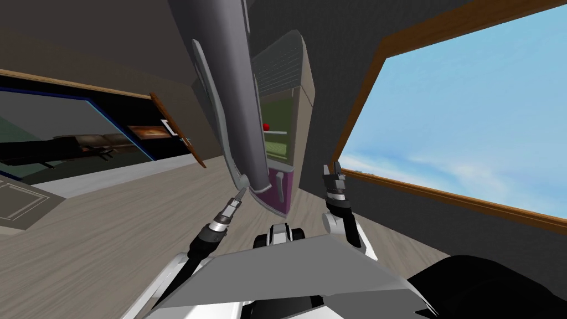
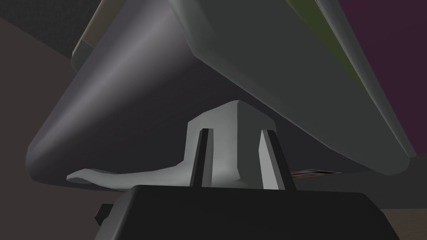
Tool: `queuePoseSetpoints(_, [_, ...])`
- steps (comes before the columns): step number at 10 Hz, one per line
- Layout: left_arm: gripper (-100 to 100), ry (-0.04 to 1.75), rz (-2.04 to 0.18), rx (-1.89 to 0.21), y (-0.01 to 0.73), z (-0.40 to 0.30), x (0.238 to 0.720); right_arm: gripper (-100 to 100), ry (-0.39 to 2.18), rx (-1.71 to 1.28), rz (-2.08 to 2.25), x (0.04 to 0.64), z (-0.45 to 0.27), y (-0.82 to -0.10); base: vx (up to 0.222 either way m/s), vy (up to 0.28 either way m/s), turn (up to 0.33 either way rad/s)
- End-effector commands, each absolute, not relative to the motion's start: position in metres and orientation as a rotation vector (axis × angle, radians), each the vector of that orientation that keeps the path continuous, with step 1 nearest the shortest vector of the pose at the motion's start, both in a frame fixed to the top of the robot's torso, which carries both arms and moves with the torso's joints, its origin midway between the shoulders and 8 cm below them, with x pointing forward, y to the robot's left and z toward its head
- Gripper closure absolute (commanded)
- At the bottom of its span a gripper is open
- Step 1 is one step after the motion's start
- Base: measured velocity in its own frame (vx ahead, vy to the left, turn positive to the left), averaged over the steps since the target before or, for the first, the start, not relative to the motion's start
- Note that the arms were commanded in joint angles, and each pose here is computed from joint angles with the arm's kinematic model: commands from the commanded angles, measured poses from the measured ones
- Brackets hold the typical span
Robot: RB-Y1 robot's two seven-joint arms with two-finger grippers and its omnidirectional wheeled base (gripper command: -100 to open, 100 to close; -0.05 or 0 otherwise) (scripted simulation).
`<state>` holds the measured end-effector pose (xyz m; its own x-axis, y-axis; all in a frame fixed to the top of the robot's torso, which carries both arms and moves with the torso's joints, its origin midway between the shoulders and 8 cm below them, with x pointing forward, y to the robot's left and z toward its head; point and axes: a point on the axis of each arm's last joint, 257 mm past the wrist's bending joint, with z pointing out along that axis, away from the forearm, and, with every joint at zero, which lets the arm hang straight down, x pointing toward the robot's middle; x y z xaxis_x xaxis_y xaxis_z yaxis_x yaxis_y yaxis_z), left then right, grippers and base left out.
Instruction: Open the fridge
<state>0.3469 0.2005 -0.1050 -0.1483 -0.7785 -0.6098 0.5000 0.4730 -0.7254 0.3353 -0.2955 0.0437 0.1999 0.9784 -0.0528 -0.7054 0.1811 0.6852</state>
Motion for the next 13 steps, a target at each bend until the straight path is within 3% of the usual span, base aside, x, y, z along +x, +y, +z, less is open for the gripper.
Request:
queuePoseSetpoints(1, [100, 1.277, -1.182, -0.234, 0.189, -0.089, 0.341, 0, 0.557, 0.596, 1.279, 0.335, 0.044, -0.295, -0.082, 0.271, -0.054])
queuePoseSetpoints(3, [100, 1.313, -1.19, -0.24, 0.185, -0.102, 0.335, 0, 0.556, 0.597, 1.279, 0.335, 0.044, -0.295, -0.037, 0.158, -0.036])
queuePoseSetpoints(13, [100, 1.34, -1.359, -0.108, 0.149, -0.093, 0.295, 0, 0.557, 0.597, 1.279, 0.335, 0.044, -0.295, -0.027, 0.302, -0.093])
